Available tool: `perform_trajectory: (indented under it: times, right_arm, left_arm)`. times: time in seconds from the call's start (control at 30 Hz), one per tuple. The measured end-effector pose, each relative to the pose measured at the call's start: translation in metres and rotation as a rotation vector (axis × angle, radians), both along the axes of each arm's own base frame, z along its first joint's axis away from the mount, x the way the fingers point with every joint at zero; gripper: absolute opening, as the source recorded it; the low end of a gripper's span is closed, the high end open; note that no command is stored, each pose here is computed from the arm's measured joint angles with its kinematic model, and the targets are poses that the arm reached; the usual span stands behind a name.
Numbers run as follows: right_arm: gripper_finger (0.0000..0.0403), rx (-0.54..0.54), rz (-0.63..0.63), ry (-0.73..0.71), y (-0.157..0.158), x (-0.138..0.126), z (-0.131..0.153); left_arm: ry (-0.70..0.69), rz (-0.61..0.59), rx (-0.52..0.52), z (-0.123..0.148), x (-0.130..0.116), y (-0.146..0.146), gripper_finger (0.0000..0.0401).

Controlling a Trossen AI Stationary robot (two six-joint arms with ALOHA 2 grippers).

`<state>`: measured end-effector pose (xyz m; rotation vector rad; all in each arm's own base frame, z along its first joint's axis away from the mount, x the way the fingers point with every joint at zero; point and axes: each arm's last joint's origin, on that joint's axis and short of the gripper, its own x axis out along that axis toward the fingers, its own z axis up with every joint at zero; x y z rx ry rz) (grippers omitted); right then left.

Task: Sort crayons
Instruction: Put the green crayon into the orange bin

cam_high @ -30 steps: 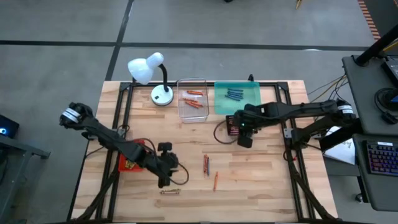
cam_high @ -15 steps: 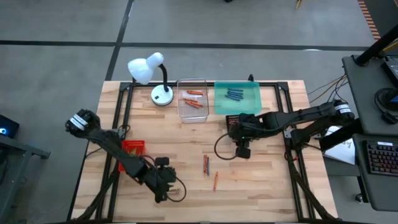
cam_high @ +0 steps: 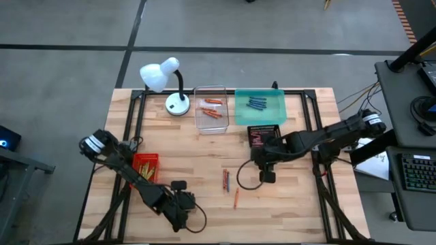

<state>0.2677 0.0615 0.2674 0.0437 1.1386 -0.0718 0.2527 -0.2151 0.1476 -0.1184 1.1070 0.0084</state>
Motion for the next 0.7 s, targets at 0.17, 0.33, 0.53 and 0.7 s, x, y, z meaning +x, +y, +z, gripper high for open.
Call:
perform_trajectory:
  times: [0.17, 0.33, 0.53, 0.7]
  right_arm:
    - [0.0124, 0.006, 0.000, -0.006, 0.009, -0.002, 0.000]
    - [0.0126, 0.000, 0.002, -0.012, 0.016, -0.004, 0.000]
    - [0.0122, -0.016, -0.006, -0.019, 0.019, -0.005, 0.001]
    - [0.0122, -0.029, -0.011, -0.024, 0.019, -0.005, 0.001]
  left_arm:
    - [0.020, 0.042, 0.020, -0.002, -0.002, 0.001, 0.0159]
    - [0.036, 0.054, 0.028, -0.006, -0.005, 0.003, 0.0159]
    - [0.046, 0.063, 0.070, -0.007, -0.007, 0.006, 0.0159]
    - [0.066, 0.075, 0.115, -0.008, -0.010, 0.010, 0.0159]
